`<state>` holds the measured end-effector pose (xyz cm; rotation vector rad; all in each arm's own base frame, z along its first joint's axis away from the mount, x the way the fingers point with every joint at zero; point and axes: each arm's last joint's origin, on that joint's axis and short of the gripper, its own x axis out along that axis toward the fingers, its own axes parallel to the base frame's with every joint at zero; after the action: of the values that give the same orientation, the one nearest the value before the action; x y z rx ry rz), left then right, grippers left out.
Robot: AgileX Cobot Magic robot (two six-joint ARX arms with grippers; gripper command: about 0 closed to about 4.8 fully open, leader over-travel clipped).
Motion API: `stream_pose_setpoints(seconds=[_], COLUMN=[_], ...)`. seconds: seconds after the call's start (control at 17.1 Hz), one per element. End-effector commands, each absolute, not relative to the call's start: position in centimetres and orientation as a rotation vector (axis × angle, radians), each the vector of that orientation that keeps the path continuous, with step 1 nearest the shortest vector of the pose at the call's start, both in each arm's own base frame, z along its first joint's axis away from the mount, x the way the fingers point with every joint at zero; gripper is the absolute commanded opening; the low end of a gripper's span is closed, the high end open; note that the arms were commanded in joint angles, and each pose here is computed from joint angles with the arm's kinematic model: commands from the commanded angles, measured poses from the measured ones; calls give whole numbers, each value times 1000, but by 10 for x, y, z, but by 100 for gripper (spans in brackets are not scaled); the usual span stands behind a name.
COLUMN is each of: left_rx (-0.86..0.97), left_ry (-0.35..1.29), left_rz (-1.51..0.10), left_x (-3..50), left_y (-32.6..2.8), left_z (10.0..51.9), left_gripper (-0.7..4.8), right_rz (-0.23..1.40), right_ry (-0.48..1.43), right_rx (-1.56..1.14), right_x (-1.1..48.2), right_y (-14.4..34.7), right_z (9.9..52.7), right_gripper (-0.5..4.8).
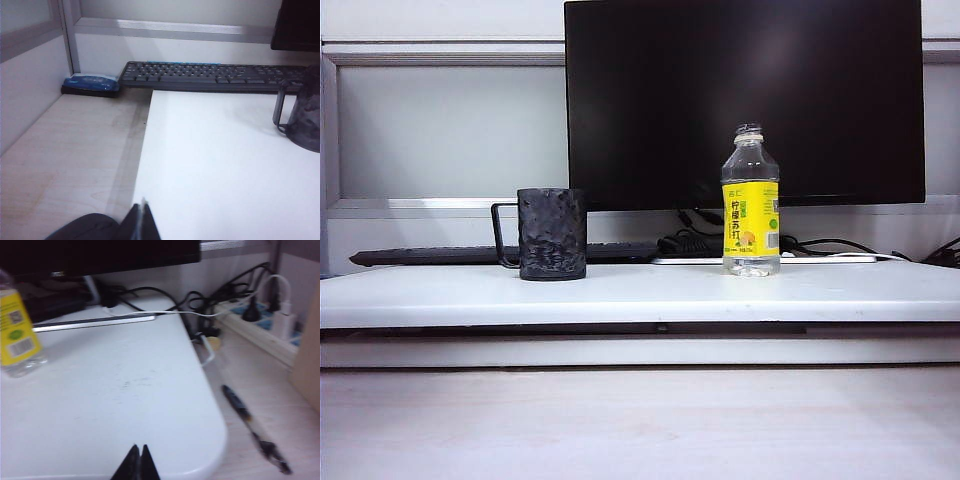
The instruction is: Carefully pick up the bottle and pour some water from the bottle into the cup.
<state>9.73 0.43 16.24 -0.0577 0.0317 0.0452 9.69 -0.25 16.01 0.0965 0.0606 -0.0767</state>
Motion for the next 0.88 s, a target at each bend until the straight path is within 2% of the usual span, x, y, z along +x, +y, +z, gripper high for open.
stream_pose_setpoints(seconds=[0.06, 0.29, 0.41, 0.47, 0.53, 0.58, 0.64, 0.7, 0.76, 0.82, 0.88], left_rx=[-36, -34, -39, -44, -48, -60, -77, -109, -129, -139, -133], left_ry=[22, 20, -22, -68, -120, -187, -239, -301, -331, -374, -399], left_rz=[42, 45, 38, 10, -20, -51, -75, -98, -119, -151, -179], left_x=[97, 97, 97, 96, 94, 91, 87, 82, 77, 71, 65], left_y=[4, 4, 4, 3, 2, 1, 1, 0, -1, -2, -3], left_z=[164, 164, 169, 177, 187, 200, 212, 229, 239, 255, 267], left_gripper=[-5, -5, -3, 9, 66, 158, 256, 387, 440, 479, 479], right_rz=[-93, -88, 22, 73, 109, 138, 149, 152, 154, 155, 156], right_ry=[46, 57, -14, -66, -116, -181, -238, -305, -350, -381, -396], right_rx=[102, 102, 105, 102, 98, 92, 86, 81, 78, 70, 59], right_x=[97, 97, 96, 92, 87, 80, 72, 62, 54, 47, 45], right_y=[-3, -3, 0, 2, 3, 4, 4, 4, 4, 4, 4], right_z=[160, 160, 174, 189, 206, 228, 246, 267, 283, 300, 317], right_gripper=[-8, -8, -3, -1, 5, 73, 192, 323, 396, 427, 428])
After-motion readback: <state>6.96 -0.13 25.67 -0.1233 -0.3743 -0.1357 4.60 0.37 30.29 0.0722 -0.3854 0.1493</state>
